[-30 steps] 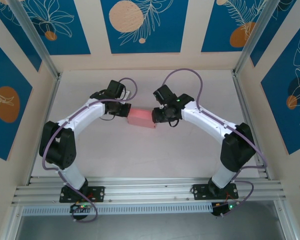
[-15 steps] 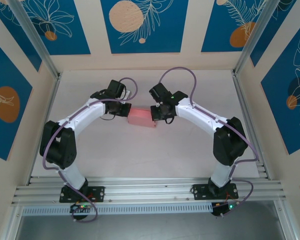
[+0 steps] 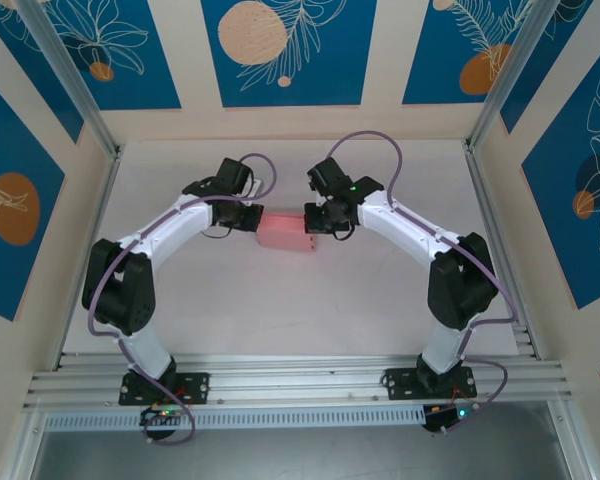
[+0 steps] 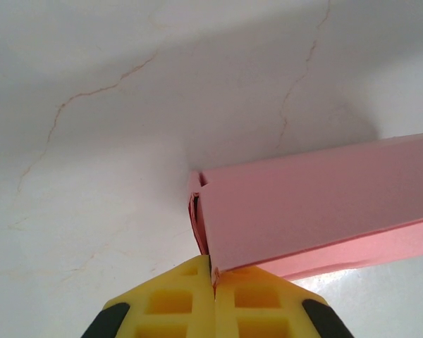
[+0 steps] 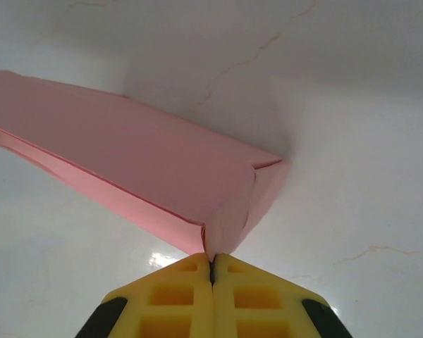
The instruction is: Fold the paper box
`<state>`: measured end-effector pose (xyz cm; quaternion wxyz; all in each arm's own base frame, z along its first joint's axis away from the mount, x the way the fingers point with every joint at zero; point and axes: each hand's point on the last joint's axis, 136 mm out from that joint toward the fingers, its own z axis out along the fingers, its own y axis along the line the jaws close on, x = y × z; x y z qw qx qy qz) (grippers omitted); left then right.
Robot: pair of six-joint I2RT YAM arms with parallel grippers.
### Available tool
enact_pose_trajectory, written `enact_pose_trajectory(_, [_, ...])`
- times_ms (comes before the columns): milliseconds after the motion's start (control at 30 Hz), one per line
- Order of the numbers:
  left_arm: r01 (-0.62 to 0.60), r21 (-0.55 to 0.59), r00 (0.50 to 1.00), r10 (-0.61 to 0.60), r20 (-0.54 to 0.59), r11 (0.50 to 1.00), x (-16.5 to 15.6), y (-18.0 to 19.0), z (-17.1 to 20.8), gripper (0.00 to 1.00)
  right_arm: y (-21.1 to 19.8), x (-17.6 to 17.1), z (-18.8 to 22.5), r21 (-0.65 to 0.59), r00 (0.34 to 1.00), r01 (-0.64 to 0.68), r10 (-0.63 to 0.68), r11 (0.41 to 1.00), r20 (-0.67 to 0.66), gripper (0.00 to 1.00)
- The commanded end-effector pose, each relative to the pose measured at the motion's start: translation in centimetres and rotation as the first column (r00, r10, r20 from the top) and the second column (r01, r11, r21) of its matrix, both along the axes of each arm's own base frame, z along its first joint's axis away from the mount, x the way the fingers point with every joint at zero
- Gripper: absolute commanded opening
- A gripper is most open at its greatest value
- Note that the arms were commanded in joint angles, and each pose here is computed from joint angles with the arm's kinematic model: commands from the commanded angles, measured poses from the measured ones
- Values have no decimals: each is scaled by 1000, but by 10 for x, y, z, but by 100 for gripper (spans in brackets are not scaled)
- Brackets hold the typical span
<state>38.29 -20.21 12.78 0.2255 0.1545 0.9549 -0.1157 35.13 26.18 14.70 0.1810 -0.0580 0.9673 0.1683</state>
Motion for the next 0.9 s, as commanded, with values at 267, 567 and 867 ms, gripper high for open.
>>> enact_pose_trajectory(267, [33, 48, 998, -30, -58, 998, -11, -3, -14, 0, 31, -2, 33, 323, 998, -41, 52, 946, -28, 1])
enact_pose_trajectory(567, [36, 53, 998, -33, -56, 998, -11, -3, -14, 0, 34, -1, 41, 472, 995, -27, 68, 881, -69, 0])
enact_pose_trajectory(867, [38, 62, 998, -35, -54, 997, -10, -2, -15, 0, 32, 1, 47, 521, 995, -20, 69, 853, -73, 0])
